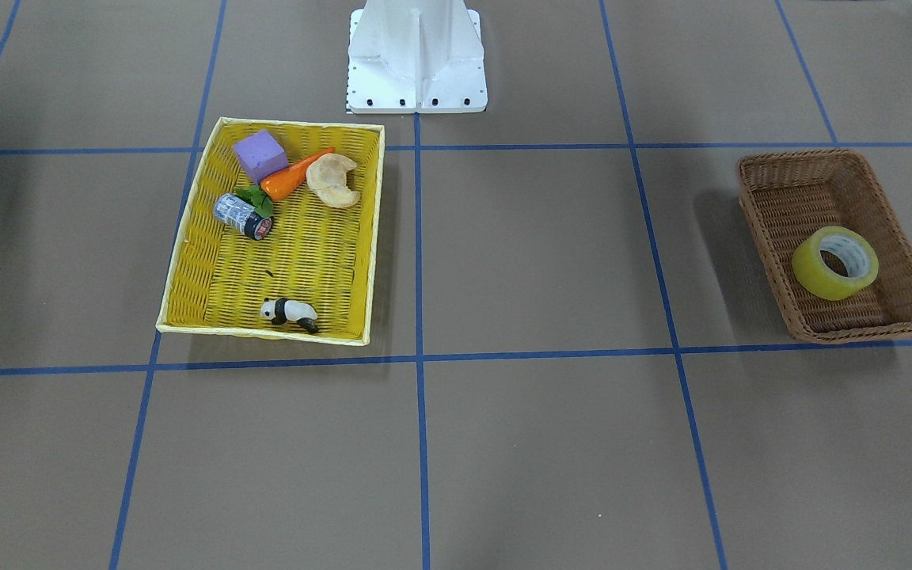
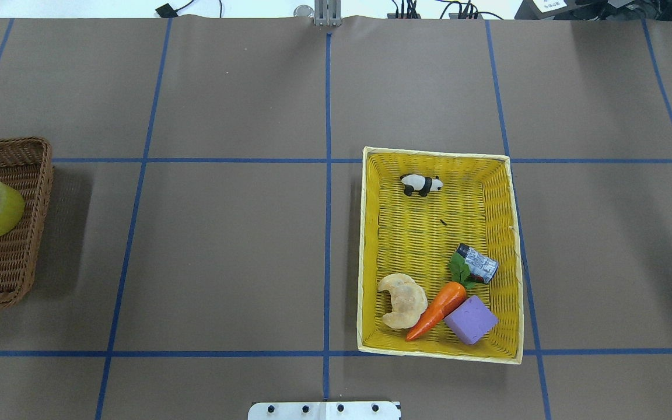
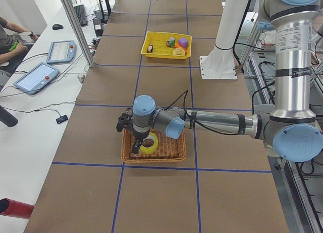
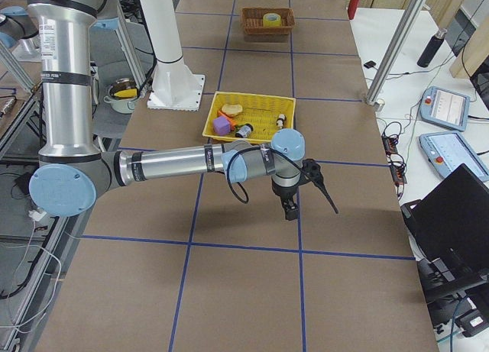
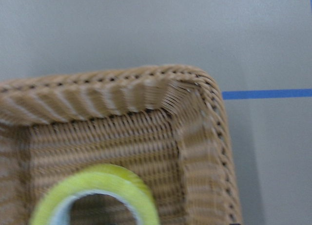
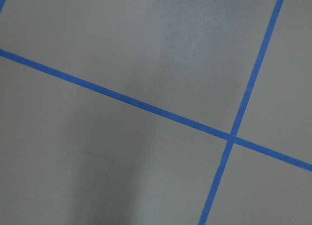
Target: Move tape to another basket
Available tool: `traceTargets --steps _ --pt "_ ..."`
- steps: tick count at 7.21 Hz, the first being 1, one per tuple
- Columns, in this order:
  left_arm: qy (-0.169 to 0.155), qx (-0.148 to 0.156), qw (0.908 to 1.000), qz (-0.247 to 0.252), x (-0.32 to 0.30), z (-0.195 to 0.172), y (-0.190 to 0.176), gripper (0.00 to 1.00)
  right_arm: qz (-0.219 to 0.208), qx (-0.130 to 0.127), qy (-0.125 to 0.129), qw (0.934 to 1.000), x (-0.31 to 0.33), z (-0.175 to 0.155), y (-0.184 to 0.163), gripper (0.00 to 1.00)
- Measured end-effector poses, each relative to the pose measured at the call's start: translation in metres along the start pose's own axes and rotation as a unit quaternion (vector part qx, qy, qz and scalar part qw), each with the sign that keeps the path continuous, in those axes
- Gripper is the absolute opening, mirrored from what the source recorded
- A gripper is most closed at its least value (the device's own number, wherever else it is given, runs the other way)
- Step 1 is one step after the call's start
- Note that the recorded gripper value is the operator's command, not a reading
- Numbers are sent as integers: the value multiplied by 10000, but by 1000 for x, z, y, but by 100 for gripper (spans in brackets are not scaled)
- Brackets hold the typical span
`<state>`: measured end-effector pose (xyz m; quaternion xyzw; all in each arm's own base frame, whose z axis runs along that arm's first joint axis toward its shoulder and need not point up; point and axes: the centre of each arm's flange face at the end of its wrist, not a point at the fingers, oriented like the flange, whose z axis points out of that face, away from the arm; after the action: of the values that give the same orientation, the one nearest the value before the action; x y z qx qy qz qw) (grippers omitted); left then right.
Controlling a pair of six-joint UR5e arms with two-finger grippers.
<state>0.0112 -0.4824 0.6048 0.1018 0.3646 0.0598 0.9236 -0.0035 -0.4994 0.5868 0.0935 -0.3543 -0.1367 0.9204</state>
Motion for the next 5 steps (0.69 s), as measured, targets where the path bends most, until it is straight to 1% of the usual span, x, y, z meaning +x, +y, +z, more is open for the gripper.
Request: traceTargets --steps 2,3,5 --pt "6 -459 9975 -528 -15 -14 -11 97 124 -156 33 9998 9 1 5 99" --pt "6 -578 9959 -691 -19 -24 -12 97 155 -220 64 9996 12 2 7 99" --pt "18 -675 9957 -634 -30 -32 -4 97 204 -301 124 9993 16 5 9 100"
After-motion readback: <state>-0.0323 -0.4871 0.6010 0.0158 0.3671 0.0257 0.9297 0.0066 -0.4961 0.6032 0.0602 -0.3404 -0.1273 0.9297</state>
